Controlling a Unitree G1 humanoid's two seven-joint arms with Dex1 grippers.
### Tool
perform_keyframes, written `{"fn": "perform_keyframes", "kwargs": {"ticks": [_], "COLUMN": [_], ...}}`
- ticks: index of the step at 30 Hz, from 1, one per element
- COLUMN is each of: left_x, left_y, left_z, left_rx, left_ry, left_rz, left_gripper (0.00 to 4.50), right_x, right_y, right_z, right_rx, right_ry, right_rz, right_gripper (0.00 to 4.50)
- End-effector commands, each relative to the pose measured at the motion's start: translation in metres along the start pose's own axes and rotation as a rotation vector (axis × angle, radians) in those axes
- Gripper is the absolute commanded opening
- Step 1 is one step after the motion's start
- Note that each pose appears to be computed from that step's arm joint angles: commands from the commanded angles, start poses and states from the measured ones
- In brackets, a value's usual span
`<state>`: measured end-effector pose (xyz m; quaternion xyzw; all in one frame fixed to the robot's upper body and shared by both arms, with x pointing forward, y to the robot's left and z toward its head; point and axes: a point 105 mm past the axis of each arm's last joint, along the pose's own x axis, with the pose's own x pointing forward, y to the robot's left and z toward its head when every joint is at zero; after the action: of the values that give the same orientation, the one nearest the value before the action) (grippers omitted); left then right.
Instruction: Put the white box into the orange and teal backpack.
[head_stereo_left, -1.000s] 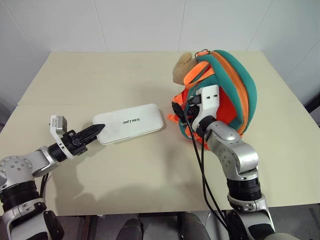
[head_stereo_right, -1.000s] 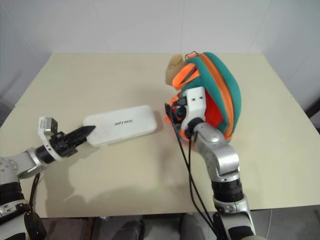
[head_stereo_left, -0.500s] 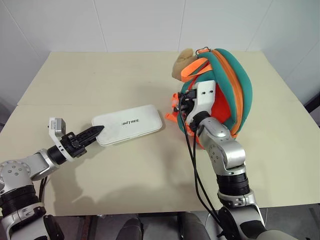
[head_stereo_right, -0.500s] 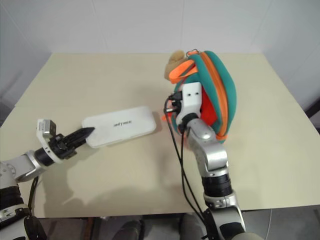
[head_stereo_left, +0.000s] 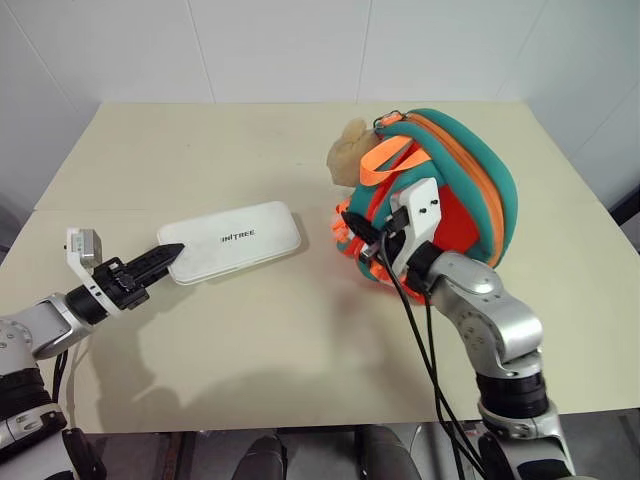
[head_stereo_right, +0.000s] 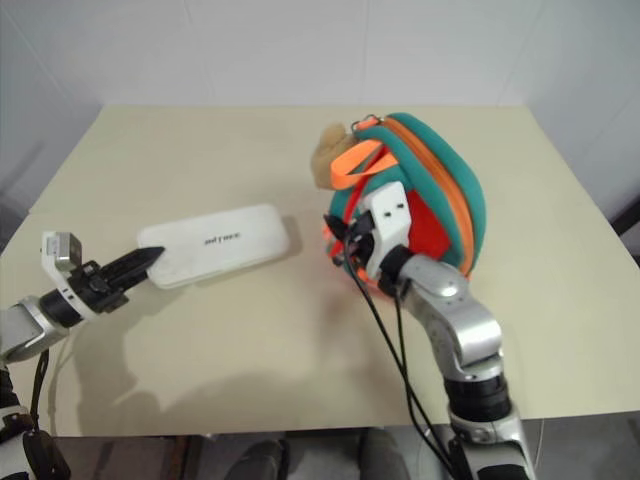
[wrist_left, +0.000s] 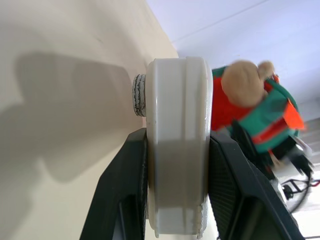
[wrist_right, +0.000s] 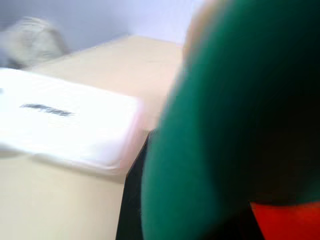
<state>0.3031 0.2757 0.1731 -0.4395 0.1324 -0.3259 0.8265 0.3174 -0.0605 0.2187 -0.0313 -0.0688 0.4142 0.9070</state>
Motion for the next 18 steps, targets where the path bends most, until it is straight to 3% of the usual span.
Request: {"fn": "perform_keyframes", "kwargs": {"ticks": [1,8,18], "left_x": [-0.004,-0.002,-0.010], "left_y": [-0.012,-0.016,-0.034], "left_z": [0.018,0.028,0.041], "left_rx": [0.057,0.082,0.157], "left_ry": [-0.039,-0.031,-0.023], "left_rz": [-0.035,-0.038,-0.057], "left_gripper": [1.27,1.27,1.27], "right_x": [-0.017,-0.052,-0.087], "right_y": [0.036,0.064,0.071], "right_z": [0.019,0.026,0.038], "right_rx": [-0.011,-0.055,-0.078], "right_ry": [-0.037,0.030,0.114], "right_rz": [0.243,0.563,0.828], "right_gripper": [0.50,0.50,0.50]}}
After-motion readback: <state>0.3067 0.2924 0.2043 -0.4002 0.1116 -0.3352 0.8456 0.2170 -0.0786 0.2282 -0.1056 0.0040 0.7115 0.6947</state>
